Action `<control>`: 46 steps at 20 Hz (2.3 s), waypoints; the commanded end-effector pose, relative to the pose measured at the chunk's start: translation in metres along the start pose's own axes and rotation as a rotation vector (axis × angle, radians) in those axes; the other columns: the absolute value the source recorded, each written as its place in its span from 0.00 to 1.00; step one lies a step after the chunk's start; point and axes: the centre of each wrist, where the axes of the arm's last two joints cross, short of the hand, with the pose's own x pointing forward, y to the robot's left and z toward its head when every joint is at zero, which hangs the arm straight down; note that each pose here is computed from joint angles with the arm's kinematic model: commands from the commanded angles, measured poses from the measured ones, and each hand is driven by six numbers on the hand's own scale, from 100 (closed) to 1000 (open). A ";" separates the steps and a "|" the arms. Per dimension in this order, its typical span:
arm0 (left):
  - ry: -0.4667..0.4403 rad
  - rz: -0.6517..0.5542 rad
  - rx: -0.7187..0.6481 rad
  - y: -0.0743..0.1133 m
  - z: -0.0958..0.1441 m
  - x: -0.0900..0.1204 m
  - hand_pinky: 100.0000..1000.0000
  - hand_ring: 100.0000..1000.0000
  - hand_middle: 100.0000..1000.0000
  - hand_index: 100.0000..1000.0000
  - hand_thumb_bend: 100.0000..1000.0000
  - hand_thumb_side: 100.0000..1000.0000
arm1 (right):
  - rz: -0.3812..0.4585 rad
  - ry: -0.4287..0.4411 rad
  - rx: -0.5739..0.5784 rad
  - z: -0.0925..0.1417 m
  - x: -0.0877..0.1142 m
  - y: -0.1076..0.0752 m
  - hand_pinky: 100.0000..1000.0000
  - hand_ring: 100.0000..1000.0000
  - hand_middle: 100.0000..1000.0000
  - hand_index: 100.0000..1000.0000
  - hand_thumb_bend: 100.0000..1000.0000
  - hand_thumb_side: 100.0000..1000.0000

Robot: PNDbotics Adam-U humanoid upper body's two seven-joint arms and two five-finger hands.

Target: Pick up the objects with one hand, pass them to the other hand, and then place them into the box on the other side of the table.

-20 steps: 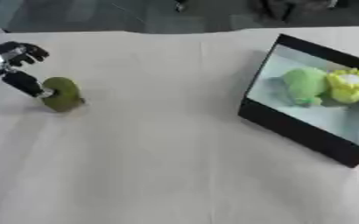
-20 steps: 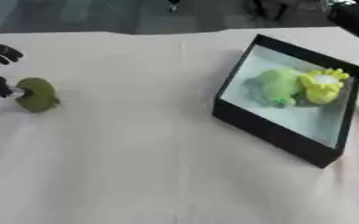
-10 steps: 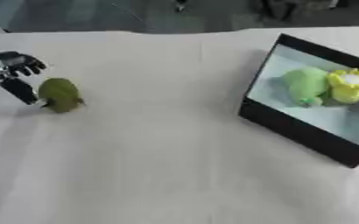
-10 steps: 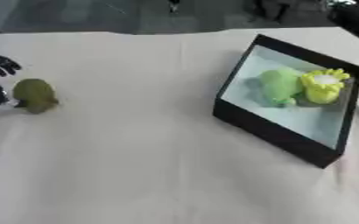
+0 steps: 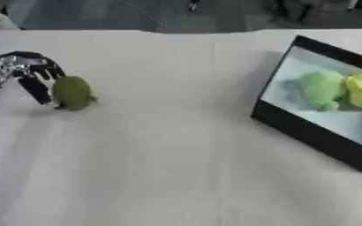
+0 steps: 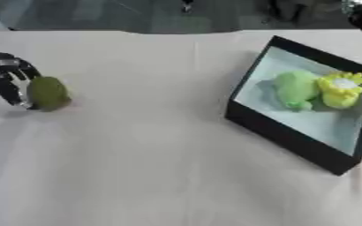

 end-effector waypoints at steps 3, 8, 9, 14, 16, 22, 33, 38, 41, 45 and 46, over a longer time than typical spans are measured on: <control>-0.037 -0.007 -0.031 0.023 0.018 0.007 0.89 0.80 0.67 0.82 0.35 0.00 | 0.100 0.123 -0.212 0.001 0.009 -0.007 0.81 0.94 0.82 0.74 0.07 0.35; -0.064 -0.005 -0.081 0.026 0.022 0.012 0.82 0.70 0.53 0.75 0.28 0.00 | 0.094 0.131 -0.214 0.000 0.008 -0.007 0.81 0.94 0.83 0.74 0.06 0.35; -0.070 -0.001 -0.084 0.026 0.022 0.012 0.81 0.70 0.52 0.75 0.28 0.00 | 0.093 0.132 -0.215 0.000 0.008 -0.007 0.81 0.94 0.83 0.74 0.06 0.35; -0.077 0.007 -0.092 0.024 0.021 0.014 0.81 0.69 0.55 0.78 0.32 0.00 | 0.085 0.131 -0.218 0.000 0.008 -0.007 0.81 0.94 0.83 0.74 0.05 0.36; -0.080 0.003 -0.097 0.022 0.020 0.015 0.82 0.73 0.62 0.84 0.37 0.00 | 0.083 0.132 -0.220 0.000 0.008 -0.007 0.81 0.94 0.83 0.74 0.05 0.36; -0.085 -0.024 -0.096 0.021 0.020 0.017 0.86 0.81 0.72 0.95 0.51 0.18 | 0.078 0.133 -0.220 0.000 0.007 -0.007 0.81 0.94 0.83 0.74 0.05 0.36; -0.005 -0.079 -0.038 0.017 0.016 0.024 0.85 0.80 0.71 0.91 0.59 0.14 | 0.074 0.139 -0.219 0.000 0.005 -0.007 0.81 0.94 0.83 0.74 0.04 0.36; 0.020 -0.096 -0.025 0.006 0.008 0.028 0.82 0.76 0.65 0.83 0.50 0.12 | 0.069 0.143 -0.221 0.000 0.005 -0.007 0.81 0.94 0.83 0.74 0.04 0.36; 0.015 -0.078 -0.024 0.002 0.004 0.029 0.80 0.73 0.60 0.79 0.44 0.11 | 0.067 0.146 -0.224 0.000 0.004 -0.007 0.81 0.94 0.83 0.74 0.04 0.37; 0.023 -0.034 0.015 -0.002 0.002 0.030 0.77 0.69 0.55 0.76 0.32 0.13 | 0.064 0.154 -0.228 -0.001 0.003 -0.007 0.81 0.94 0.83 0.74 0.04 0.37; 0.028 -0.024 0.029 -0.003 0.001 0.030 0.76 0.67 0.53 0.73 0.32 0.09 | 0.063 0.154 -0.229 -0.001 0.002 -0.007 0.81 0.94 0.83 0.74 0.04 0.37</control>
